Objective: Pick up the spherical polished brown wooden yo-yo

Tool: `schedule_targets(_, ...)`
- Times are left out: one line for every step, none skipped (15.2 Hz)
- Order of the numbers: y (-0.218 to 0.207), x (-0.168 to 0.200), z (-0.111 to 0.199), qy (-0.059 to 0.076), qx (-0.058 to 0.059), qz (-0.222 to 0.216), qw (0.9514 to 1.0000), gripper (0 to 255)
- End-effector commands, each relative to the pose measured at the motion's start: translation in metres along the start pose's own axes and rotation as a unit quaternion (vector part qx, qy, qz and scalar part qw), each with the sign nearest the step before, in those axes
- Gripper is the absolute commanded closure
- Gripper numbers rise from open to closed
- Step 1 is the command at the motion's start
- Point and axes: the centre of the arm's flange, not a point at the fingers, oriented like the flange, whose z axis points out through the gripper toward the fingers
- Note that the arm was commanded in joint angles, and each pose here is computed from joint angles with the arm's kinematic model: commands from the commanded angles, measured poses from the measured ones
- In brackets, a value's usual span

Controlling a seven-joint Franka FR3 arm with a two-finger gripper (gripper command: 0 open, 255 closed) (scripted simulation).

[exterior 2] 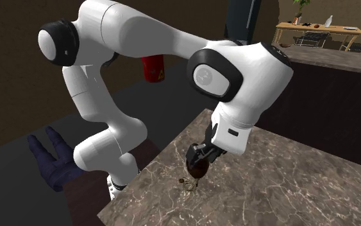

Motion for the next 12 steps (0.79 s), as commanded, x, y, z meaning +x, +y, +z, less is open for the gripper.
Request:
schedule_targets(0.002, -0.002, -0.011, 0.000, 0.000, 0.000, 1.0000, 255)
schedule_targets(0.003, -0.003, -0.016, 0.000, 0.000, 0.000, 1.0000, 255)
schedule_targets(0.004, -0.004, -0.021, 0.000, 0.000, 0.000, 1.0000, 255)
schedule_targets(0.006, -0.005, -0.026, 0.000, 0.000, 0.000, 1.0000, 255)
schedule_targets(0.007, -0.006, -0.031, 0.000, 0.000, 0.000, 1.0000, 255)
schedule_targets(0.008, -0.007, -0.036, 0.000, 0.000, 0.000, 1.0000, 255)
schedule_targets(0.009, -0.008, -0.041, 0.000, 0.000, 0.000, 1.0000, 255)
schedule_targets(0.010, -0.009, -0.046, 0.000, 0.000, 0.000, 1.0000, 255)
schedule_targets(0.012, -0.011, -0.051, 0.000, 0.000, 0.000, 1.0000, 255)
schedule_targets(0.013, -0.012, -0.056, 0.000, 0.000, 0.000, 1.0000, 255)
schedule_targets(0.014, -0.013, -0.061, 0.000, 0.000, 0.000, 1.0000, 255)
schedule_targets(0.015, -0.014, -0.066, 0.000, 0.000, 0.000, 1.0000, 255)
